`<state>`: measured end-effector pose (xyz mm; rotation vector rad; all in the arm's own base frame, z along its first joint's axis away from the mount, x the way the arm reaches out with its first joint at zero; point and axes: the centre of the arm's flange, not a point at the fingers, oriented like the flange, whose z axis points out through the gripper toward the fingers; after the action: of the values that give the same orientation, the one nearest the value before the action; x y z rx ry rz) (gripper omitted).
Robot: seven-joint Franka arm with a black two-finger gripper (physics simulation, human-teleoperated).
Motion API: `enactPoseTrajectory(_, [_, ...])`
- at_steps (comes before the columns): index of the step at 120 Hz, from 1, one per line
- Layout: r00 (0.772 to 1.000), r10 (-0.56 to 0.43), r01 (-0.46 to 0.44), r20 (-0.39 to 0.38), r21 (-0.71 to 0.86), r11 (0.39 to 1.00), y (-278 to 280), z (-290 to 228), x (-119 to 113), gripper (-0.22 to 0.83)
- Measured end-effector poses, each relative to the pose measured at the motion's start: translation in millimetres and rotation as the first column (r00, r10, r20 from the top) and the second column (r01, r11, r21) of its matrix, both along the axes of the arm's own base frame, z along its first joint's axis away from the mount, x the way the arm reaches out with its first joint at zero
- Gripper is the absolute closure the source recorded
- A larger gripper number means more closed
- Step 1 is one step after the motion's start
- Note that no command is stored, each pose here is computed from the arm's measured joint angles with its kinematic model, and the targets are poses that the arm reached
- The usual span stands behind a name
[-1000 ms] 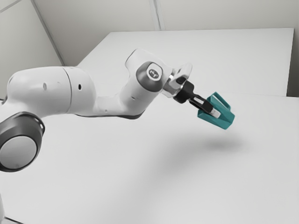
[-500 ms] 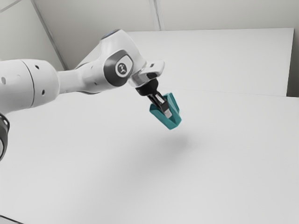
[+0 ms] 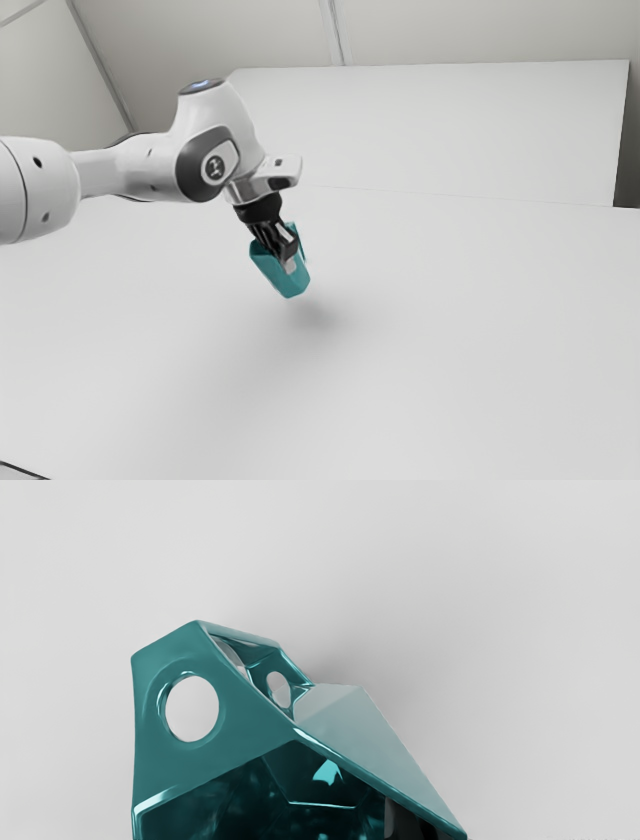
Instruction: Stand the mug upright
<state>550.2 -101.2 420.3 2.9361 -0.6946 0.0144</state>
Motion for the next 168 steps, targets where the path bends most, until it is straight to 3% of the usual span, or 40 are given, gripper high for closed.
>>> enactPoseTrajectory(66, [0.997,0.084,-0.081,-0.003,0.209,0.975,27,-16,-38,0.78])
enactPoseTrajectory(104, [0.99,0.139,-0.143,0.032,0.239,0.96,24,-33,-59,0.78])
enactPoseTrajectory(168, [0.965,0.252,-0.262,0.072,0.244,0.934,19,-52,-71,0.78])
